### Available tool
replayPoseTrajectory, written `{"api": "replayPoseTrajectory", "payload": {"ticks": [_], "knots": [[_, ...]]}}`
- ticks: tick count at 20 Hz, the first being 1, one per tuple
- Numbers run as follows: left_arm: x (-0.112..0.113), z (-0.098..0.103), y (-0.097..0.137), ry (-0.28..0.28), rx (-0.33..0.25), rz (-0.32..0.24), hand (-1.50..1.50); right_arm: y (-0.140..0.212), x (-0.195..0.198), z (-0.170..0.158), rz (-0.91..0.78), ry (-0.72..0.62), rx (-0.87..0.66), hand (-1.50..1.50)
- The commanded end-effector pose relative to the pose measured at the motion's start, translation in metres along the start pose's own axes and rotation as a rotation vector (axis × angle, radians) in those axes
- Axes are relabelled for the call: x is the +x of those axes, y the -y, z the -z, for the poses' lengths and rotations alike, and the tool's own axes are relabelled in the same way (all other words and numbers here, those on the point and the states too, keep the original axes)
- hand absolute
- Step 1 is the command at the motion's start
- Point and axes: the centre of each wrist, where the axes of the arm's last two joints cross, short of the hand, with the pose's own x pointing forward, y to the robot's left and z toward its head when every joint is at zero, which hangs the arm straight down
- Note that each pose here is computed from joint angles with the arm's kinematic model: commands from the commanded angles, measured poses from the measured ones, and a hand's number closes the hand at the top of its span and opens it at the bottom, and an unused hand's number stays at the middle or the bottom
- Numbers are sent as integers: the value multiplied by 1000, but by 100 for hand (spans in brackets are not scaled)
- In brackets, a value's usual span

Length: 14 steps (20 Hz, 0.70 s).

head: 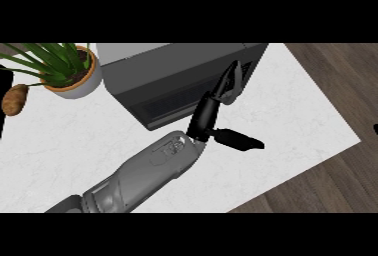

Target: Pick up the milk, place it into the microwave and close the microwave

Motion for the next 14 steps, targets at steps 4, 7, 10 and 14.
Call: {"api": "replayPoseTrajectory", "payload": {"ticks": [4,7,10,14], "knots": [[2,12,-2,1,26,5,-150,7,6,8,-1,7,2,-150],[0,10,-2,-1,36,-2,-150,7,6,11,7,2,9,-150],[-1,11,-2,10,36,6,-150,9,10,15,8,6,23,-150],[2,12,0,21,37,-8,-150,11,10,18,18,-3,31,-150]]}}
